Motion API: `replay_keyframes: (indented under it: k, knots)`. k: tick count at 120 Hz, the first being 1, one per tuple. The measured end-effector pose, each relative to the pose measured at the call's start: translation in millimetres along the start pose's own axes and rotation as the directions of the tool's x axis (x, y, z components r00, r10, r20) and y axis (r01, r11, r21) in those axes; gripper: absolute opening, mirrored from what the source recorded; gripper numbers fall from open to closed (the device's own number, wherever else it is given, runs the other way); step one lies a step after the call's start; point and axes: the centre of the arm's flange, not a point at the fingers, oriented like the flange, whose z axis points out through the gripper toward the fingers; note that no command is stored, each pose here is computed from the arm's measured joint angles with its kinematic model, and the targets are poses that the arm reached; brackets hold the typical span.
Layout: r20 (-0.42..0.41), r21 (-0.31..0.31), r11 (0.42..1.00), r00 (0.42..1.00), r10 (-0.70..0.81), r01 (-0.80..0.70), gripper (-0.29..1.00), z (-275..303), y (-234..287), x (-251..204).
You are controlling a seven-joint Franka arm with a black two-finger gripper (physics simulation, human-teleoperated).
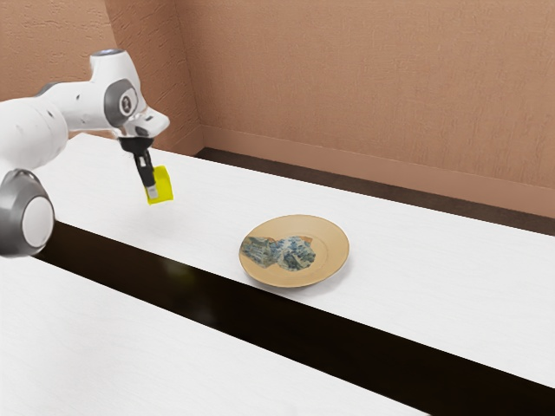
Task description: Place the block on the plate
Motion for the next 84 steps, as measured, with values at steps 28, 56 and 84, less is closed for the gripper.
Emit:
replay_keyframes:
  k: [28,56,84]
  knots:
    - [-0.006,0.004,0.998,0.998,0.069,-0.068,0.41,-15,37,48]
    - [-0.031,0.01,0.989,0.988,0.148,-0.148,0.41,-25,80,110]
    - [-0.062,-0.001,0.975,0.973,0.22,-0.221,0.41,-20,125,164]
